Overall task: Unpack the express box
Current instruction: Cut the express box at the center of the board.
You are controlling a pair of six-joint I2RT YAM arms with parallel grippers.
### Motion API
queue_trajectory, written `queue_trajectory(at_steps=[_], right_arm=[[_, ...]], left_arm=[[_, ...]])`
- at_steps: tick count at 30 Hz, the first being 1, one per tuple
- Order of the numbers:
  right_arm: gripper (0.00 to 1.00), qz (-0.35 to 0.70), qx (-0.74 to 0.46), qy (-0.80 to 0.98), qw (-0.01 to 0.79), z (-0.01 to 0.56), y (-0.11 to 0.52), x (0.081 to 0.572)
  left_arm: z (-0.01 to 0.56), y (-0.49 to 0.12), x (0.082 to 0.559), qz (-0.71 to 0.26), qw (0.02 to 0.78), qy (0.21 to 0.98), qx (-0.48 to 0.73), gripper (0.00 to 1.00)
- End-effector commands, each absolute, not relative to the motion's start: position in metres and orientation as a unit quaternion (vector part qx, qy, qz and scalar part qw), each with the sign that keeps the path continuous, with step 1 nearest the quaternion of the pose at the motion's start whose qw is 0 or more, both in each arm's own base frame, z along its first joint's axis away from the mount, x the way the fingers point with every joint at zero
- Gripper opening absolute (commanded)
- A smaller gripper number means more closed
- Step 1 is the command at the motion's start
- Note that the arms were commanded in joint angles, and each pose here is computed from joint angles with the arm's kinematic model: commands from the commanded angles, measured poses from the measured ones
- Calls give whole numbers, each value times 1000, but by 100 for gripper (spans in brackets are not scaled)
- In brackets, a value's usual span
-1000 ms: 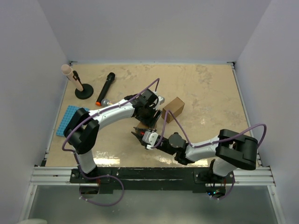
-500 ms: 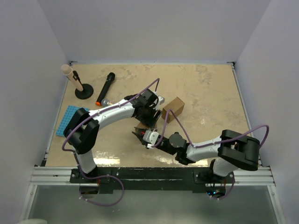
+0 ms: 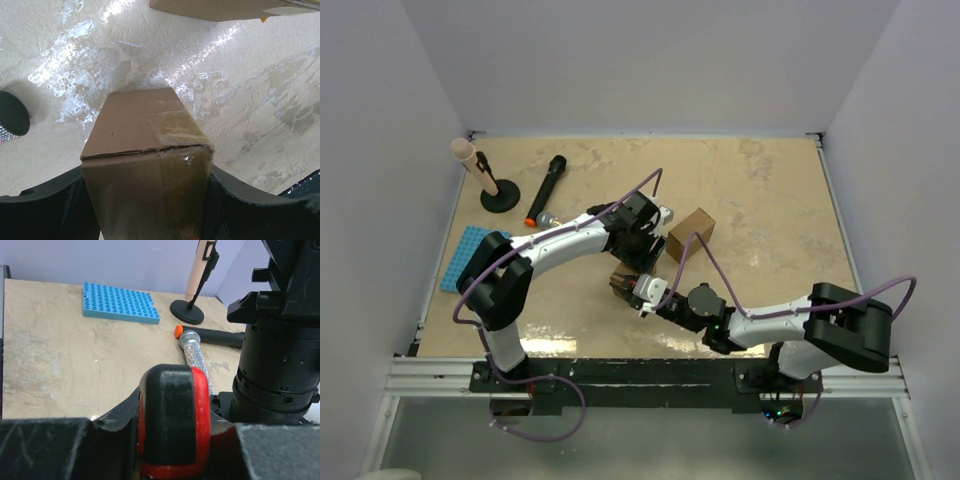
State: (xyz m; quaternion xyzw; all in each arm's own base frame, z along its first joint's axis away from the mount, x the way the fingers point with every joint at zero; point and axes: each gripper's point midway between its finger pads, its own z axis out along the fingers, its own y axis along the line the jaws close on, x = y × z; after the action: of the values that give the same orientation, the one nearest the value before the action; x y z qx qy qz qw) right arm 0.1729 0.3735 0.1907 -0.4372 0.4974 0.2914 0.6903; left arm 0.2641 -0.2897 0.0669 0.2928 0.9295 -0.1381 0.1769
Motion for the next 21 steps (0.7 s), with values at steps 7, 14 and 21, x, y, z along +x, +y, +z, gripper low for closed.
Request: queue_trajectory(at_steps=[7,14,21], right_arm=[[0,287,-436,547,654,169,358,170],[0,288,-432,552,652,174,350,168],[0,284,-434,566,641,166,346,167]], left_arm=[[47,-275,252,-115,135,941,288,0],[45,-274,254,-114,133,943,284,0],[44,-269,255,-99,136,945,281,0]])
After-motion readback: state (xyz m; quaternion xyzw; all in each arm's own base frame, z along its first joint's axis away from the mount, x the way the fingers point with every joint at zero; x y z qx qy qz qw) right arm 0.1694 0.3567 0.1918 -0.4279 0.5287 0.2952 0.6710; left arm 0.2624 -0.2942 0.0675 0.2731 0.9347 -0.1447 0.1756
